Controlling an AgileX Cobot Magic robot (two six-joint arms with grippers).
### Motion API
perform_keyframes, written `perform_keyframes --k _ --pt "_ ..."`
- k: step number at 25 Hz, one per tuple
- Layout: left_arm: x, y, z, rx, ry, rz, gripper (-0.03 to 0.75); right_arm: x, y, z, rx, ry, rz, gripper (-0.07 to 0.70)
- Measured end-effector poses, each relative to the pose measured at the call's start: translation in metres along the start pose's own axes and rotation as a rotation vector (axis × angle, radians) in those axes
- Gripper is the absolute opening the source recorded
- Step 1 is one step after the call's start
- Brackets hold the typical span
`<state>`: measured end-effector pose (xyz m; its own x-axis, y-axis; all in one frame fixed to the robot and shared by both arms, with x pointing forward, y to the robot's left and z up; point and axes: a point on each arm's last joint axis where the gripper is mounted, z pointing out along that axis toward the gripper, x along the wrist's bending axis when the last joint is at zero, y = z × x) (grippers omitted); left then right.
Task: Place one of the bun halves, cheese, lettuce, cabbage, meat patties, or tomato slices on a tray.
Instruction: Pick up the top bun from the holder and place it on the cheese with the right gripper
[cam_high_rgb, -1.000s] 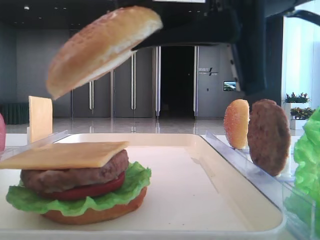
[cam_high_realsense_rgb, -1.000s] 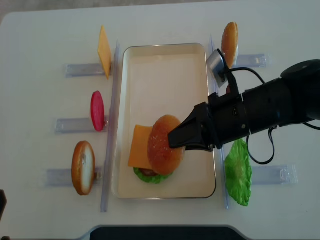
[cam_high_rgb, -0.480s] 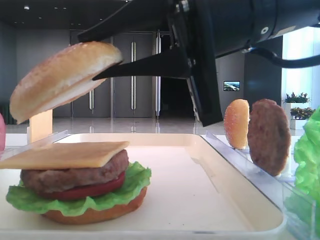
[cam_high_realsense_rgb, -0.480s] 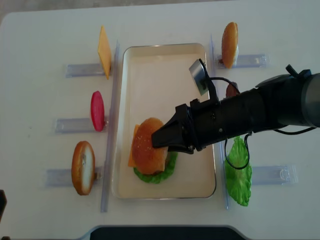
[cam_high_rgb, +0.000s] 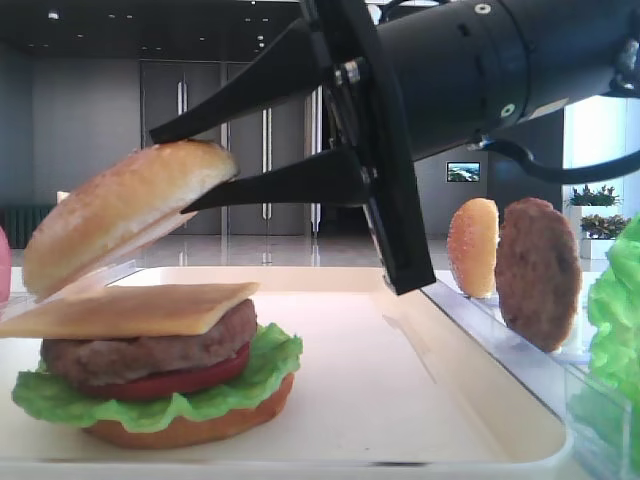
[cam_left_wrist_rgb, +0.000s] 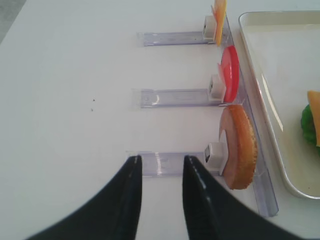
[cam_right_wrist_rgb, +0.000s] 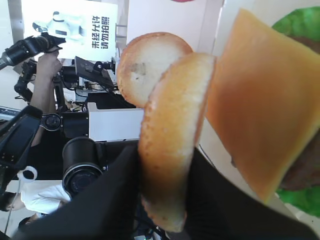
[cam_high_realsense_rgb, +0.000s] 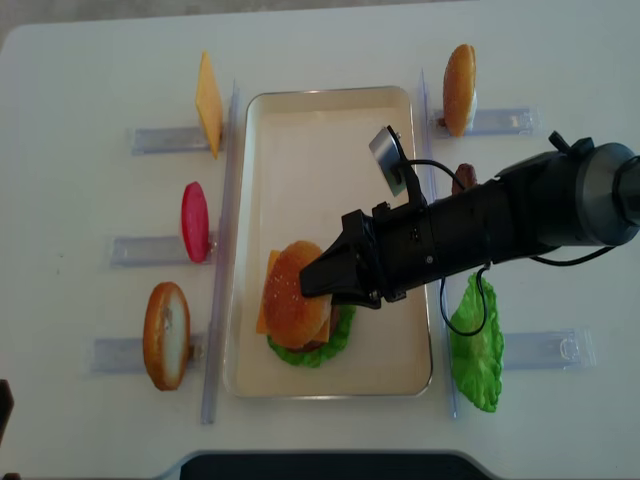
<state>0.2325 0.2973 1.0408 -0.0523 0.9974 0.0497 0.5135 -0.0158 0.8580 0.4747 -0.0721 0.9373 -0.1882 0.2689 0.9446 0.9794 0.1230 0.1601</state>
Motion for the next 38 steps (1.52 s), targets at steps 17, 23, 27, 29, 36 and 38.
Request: perform_keyframes --k 17,23,27,29,36,38 --pt "0.0000 0.0000 0.0000 0.000 0.000 0.000 0.219 -0.0012 0.0060 0.0016 -0.020 -0.020 -0.009 0.230" --pt "0.0000 0.0000 0.0000 0.000 0.000 0.000 0.219 -0.0016 0.0062 0.0016 -0.022 -0.024 -0.009 0.230" --pt "0.0000 0.0000 0.0000 0.000 0.000 0.000 0.219 -0.0019 0.0063 0.0016 -0.023 -0.028 -0.009 0.230" --pt "0.0000 0.0000 0.0000 0.000 0.000 0.000 0.219 -0.0020 0.0064 0.0016 -0.024 -0.029 -0.009 0.230" --pt "0.0000 0.0000 0.0000 0.000 0.000 0.000 0.219 -0.0026 0.0066 0.0015 -0.027 -0.035 -0.009 0.230" --pt "0.0000 0.0000 0.0000 0.000 0.000 0.000 0.219 -0.0025 0.0064 0.0018 -0.026 -0.035 -0.009 0.230"
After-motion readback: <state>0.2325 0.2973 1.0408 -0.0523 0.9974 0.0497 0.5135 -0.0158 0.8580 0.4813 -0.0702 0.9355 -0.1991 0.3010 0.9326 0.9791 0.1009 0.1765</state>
